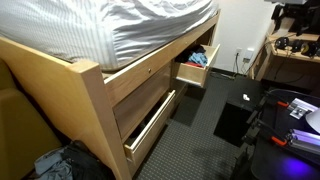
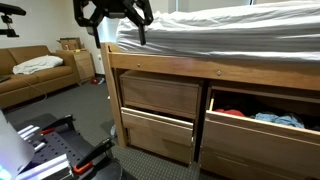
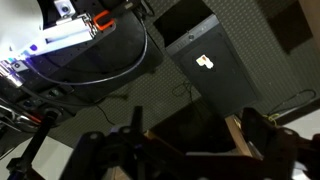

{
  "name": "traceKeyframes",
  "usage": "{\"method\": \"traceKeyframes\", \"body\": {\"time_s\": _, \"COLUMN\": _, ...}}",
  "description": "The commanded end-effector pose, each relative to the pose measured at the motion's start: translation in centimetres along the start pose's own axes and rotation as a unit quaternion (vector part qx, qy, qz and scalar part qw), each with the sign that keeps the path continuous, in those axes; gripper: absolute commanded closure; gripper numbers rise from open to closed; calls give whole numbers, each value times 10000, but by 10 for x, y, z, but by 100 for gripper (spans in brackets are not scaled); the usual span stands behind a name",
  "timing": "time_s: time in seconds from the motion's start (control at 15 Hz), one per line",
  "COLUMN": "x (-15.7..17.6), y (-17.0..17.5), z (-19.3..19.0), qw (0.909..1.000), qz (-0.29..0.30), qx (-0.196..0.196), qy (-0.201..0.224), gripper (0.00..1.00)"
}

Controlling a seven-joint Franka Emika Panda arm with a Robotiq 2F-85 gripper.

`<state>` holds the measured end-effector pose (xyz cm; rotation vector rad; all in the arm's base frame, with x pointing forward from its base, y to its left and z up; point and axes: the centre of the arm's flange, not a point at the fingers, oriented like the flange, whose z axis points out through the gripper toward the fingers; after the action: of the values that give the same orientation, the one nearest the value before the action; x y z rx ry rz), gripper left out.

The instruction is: Close the topmost drawer on the right

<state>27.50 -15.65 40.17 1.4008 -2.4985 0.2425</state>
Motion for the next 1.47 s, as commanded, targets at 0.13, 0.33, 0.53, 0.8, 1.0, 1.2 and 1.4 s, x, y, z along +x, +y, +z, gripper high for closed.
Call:
{"method": "traceKeyframes", "body": {"time_s": 0.13, "x": 58, "y": -28, "z": 134, "qw": 9875, "qz": -364, "qx": -1290, "qy": -826, "gripper": 0}}
{"method": "traceKeyframes", "body": {"time_s": 0.33, "x": 70, "y": -22, "z": 185, "qw": 9759, "qz": -381, "qx": -1848, "qy": -1094, "gripper": 0}}
{"method": "traceKeyframes", "body": {"time_s": 0.53, "x": 66, "y": -3, "z": 175, "qw": 9749, "qz": -400, "qx": -1959, "qy": -975, "gripper": 0}}
{"method": "traceKeyframes", "body": {"time_s": 0.8, "x": 56, "y": -4, "z": 187, "qw": 9717, "qz": -592, "qx": -2135, "qy": -818, "gripper": 0}}
{"method": "traceKeyframes", "body": {"time_s": 1.0, "x": 31, "y": -40, "z": 256, "qw": 9811, "qz": 122, "qx": -1755, "qy": -810, "gripper": 0}}
{"method": "traceKeyframes", "body": {"time_s": 1.2, "x": 17, "y": -47, "z": 299, "qw": 9789, "qz": 550, "qx": -1682, "qy": -1017, "gripper": 0}}
{"method": "traceKeyframes", "body": {"time_s": 1.4, "x": 6, "y": -53, "z": 347, "qw": 9723, "qz": 1011, "qx": -1656, "qy": -1300, "gripper": 0}}
